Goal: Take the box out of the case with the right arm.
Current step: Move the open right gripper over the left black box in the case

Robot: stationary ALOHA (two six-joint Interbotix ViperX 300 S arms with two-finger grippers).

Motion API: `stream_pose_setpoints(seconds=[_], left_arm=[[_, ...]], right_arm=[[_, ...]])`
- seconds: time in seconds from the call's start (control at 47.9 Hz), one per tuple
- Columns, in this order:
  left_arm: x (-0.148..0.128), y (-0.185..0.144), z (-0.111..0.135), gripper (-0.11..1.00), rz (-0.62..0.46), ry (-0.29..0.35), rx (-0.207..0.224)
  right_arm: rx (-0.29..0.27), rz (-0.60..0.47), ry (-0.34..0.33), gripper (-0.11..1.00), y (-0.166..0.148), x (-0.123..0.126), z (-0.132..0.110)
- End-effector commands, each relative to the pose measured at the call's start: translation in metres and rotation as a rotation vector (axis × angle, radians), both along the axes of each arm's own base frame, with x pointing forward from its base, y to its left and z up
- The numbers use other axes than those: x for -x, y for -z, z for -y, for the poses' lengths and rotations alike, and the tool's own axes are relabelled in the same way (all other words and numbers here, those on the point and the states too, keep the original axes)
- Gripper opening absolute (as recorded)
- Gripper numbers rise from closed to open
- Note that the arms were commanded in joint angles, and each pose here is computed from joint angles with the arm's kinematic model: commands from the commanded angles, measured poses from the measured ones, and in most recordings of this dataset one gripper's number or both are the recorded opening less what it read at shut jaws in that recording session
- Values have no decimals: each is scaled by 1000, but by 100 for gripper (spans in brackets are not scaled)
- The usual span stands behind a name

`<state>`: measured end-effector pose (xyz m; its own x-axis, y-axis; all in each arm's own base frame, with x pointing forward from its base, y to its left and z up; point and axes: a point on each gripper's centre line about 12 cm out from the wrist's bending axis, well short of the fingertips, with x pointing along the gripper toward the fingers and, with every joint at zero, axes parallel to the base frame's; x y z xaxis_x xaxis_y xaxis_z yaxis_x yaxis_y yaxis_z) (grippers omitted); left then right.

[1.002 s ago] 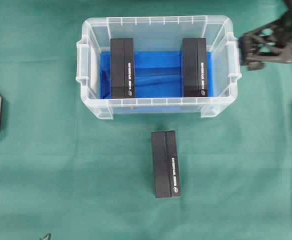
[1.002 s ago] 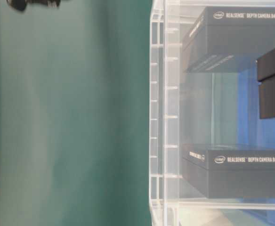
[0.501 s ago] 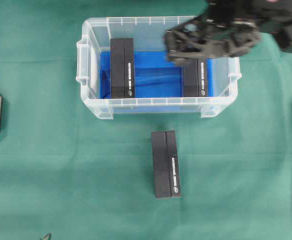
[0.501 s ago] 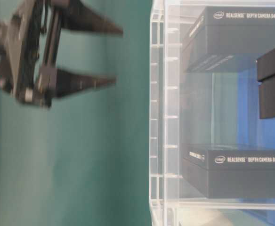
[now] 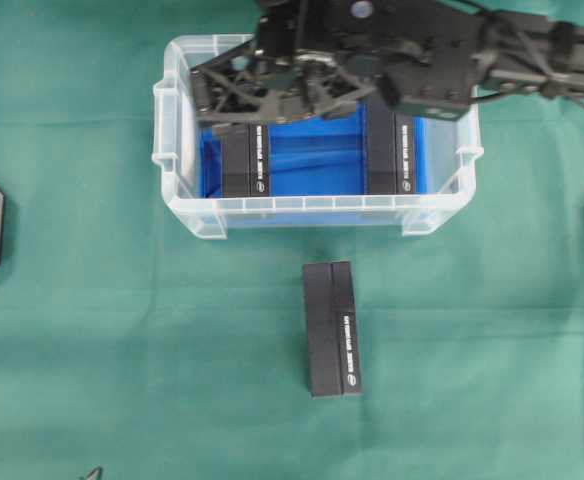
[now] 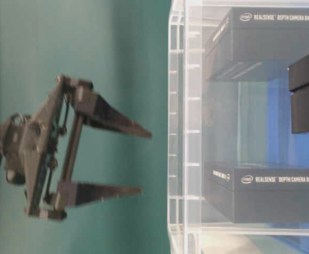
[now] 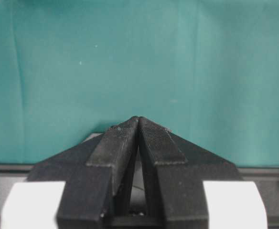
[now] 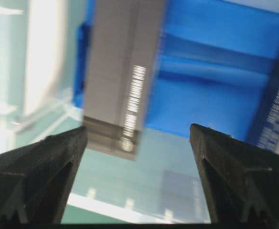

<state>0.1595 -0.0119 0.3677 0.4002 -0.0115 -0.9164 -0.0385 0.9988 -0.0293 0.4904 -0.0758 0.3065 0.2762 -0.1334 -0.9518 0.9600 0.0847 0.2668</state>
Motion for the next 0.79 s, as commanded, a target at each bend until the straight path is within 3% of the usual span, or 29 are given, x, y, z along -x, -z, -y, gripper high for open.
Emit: stream_pose_setpoints(seconds=[0.0, 0.585, 0.773], left_arm=[[0, -9, 0, 2, 31, 3, 1], [-1, -9, 0, 2, 29, 2, 0], [-1, -9, 0, 2, 31, 1, 1]], right_arm=[[5, 65, -17, 87, -23, -5, -2], [-5, 46, -47, 89, -14, -15, -1], [8, 53, -51, 93, -12, -18, 1]])
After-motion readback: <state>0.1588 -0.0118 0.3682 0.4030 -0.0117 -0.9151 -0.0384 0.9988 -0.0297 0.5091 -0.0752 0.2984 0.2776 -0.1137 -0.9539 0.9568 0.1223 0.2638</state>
